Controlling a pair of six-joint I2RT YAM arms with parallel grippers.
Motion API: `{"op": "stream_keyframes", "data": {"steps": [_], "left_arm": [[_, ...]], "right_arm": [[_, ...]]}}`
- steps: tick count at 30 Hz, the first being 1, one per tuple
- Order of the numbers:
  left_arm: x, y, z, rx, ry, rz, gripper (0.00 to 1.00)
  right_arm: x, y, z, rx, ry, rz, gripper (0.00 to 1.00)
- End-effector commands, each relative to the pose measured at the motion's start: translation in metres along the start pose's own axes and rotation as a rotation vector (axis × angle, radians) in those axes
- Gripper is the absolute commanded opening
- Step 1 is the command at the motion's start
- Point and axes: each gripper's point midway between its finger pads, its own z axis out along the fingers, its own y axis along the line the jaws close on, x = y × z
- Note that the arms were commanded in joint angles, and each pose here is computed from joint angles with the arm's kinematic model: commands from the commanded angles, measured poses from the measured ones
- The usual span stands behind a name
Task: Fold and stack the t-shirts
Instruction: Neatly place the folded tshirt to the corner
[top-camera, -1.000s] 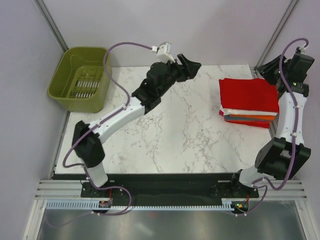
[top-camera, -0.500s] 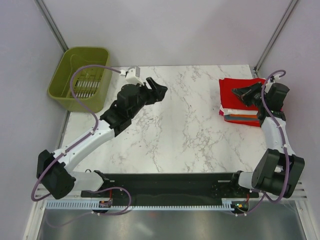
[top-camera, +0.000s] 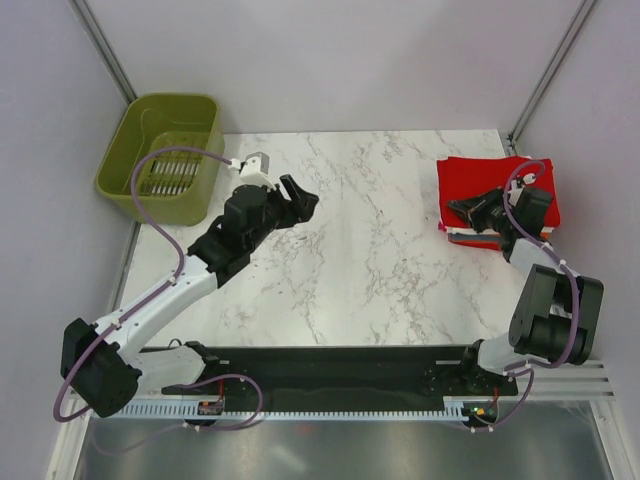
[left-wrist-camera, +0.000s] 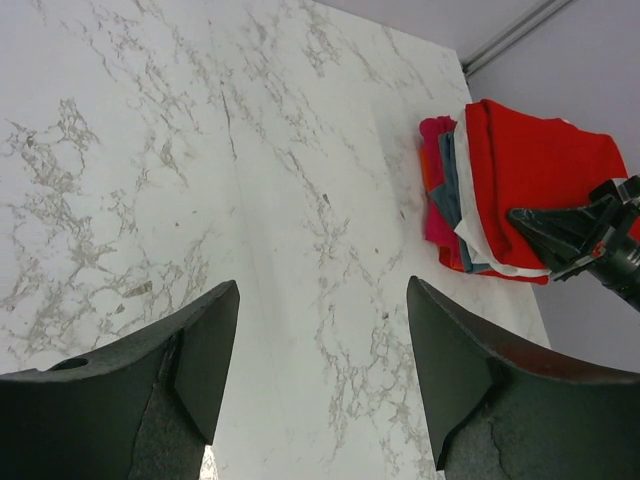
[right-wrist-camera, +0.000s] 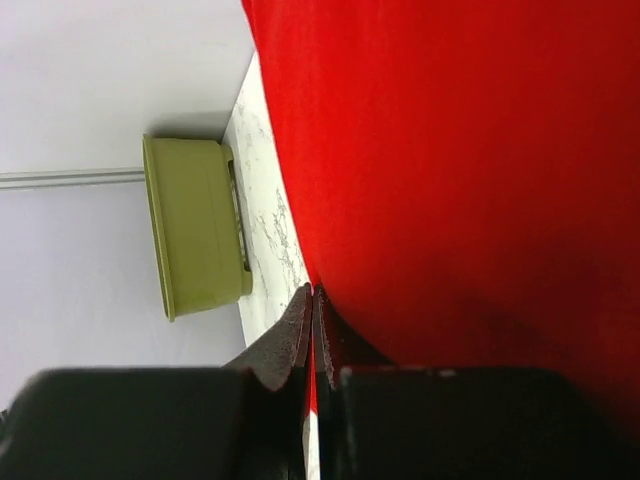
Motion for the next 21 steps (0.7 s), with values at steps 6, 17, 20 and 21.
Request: {"op": "stream_keyframes", "data": {"steps": [6,17,20,21], "left_arm": [[-0.004,0.003,-0.007,0.003,-0.001,0.038,0.75],[-0.003,0.015,-0.012,-0.025,0.016,0.043,0.76],[-0.003,0.021,-0.014,-0.033,0.020,0.042,0.76],[-0.001,0.023,-0.015,-0.038,0.024,0.044,0.76]], "right_arm": [[-0.061,0.063,-0.035,-0.112,-0.142,-0.109,0.07],[-0.112,0.003,-0.067,-0.111,-0.313,0.095,0.08],[-0.119,-0.023,-0.062,-0.096,-0.321,0.156,0.06],[-0.121,-0.027,-0.062,-0.086,-0.328,0.167,0.06]]}}
